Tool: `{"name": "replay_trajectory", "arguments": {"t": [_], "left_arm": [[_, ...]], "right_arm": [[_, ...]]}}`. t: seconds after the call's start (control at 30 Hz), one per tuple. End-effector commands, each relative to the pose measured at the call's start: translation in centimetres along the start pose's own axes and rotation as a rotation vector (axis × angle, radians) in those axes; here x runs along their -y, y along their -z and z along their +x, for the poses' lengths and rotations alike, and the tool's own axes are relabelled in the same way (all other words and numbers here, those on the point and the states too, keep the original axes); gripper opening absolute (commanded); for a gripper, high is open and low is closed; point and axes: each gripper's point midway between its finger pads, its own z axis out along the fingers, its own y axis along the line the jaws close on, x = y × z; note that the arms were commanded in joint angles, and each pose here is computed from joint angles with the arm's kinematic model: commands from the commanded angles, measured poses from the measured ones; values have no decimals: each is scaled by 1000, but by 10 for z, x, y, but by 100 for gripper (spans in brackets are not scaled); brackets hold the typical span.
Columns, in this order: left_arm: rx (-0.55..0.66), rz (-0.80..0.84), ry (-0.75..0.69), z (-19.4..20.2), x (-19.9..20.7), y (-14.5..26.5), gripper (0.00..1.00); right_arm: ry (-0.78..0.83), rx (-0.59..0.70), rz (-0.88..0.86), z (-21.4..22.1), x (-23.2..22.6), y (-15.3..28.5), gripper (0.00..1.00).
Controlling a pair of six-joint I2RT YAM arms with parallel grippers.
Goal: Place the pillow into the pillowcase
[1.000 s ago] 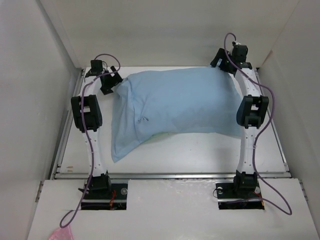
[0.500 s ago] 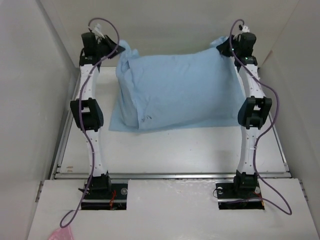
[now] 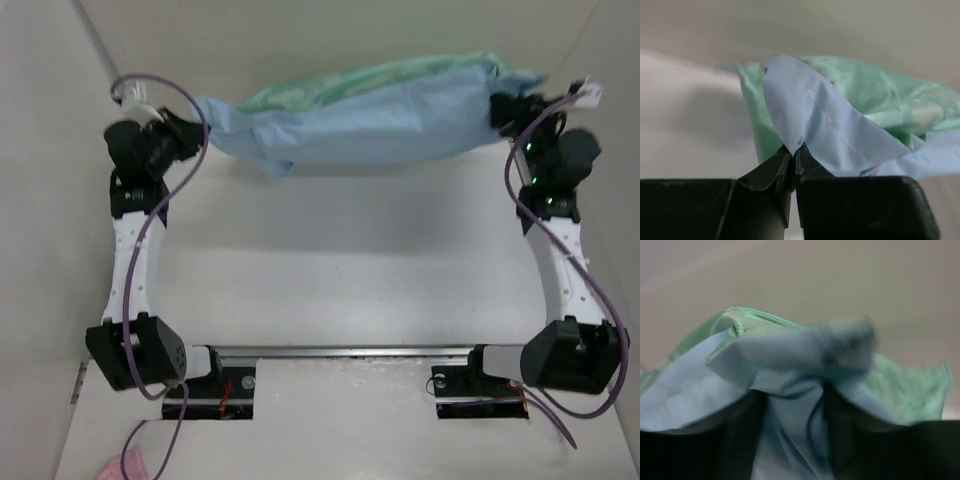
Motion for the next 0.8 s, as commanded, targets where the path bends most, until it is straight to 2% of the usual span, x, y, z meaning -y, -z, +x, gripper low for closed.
{"name": "replay_trajectory", "arguments": {"t": [0.0, 0.03, 0.07, 0.1, 0.13, 0.17, 0.2, 0.23, 0.37, 0.43, 0.53, 0.7, 0.77], "left_arm": [[-166, -239, 174, 113, -88, 13, 4], [-197, -271, 192, 132, -97, 22, 21], [-216, -336, 223, 148, -109, 33, 60], [-284, -441, 258, 172, -122, 55, 99], [-246, -595, 250, 170, -144, 70, 100], [-224, -687, 277, 168, -151, 83, 100], [-176, -722, 279, 152, -145, 94, 100], [-154, -757, 288, 147, -144, 103, 100], [47, -665, 277, 91, -106, 114, 100], [116, -610, 247, 66, -86, 121, 100], [173, -597, 222, 46, -76, 127, 100], [169, -554, 213, 43, -66, 126, 100], [158, -539, 215, 45, -64, 125, 100]], "right_arm": [[-215, -352, 160, 184, 51, 64, 65], [-248, -410, 168, 207, 50, 84, 81], [-266, -460, 198, 225, 52, 103, 100], [-278, -479, 236, 234, 51, 129, 100], [-287, -531, 312, 240, 55, 150, 100], [-301, -505, 375, 227, 57, 158, 100], [-292, -448, 433, 208, 60, 163, 100], [-263, -338, 409, 165, 46, 170, 100], [-187, 10, 436, 50, 25, 193, 100], [-176, 92, 464, 14, 19, 202, 100], [-178, 47, 510, 5, 19, 205, 100], [-160, -169, 497, 43, 24, 183, 100], [-191, -206, 460, 51, 19, 175, 100]]}}
